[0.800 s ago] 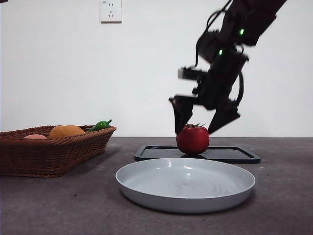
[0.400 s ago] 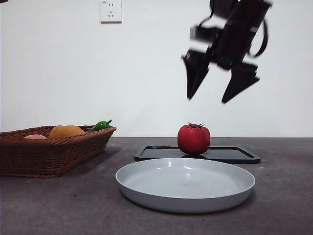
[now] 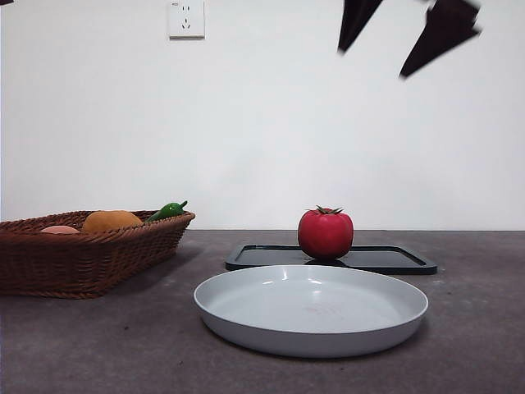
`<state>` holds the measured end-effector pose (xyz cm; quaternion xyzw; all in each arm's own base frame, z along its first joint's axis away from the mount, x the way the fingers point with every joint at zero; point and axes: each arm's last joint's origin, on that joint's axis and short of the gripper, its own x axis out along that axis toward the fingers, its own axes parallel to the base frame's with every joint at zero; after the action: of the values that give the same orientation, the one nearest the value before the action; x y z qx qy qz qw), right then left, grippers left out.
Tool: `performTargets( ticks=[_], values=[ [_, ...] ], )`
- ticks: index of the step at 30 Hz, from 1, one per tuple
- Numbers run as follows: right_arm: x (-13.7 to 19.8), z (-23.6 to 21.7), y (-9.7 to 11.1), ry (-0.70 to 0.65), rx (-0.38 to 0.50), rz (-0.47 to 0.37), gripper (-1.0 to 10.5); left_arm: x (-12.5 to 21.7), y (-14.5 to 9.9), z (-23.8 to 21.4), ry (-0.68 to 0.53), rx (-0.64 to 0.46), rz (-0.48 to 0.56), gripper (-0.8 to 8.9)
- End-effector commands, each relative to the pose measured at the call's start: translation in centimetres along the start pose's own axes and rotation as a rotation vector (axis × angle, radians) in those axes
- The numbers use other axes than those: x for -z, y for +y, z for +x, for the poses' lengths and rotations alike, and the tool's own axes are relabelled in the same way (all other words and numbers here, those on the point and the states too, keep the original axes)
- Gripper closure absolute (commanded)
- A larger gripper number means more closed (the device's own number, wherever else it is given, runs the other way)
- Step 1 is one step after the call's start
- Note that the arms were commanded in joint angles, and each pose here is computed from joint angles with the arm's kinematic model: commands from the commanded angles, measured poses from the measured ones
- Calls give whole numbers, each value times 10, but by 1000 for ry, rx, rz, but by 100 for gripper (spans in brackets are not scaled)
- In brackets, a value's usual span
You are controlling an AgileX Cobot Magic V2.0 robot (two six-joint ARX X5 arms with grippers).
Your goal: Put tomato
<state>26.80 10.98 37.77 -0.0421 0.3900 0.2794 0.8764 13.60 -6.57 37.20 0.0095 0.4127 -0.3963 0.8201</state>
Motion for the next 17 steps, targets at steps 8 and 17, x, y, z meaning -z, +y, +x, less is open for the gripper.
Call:
performTargets(
  ticks=[8,17],
  values=[
    [53,-58,19,-83,-48,-20,401,-5,-2,-3,-23,5,32,260],
    [121,-76,34,-96,-228,-22,402,-5,-2,-3,-23,5,31,260]
  ],
)
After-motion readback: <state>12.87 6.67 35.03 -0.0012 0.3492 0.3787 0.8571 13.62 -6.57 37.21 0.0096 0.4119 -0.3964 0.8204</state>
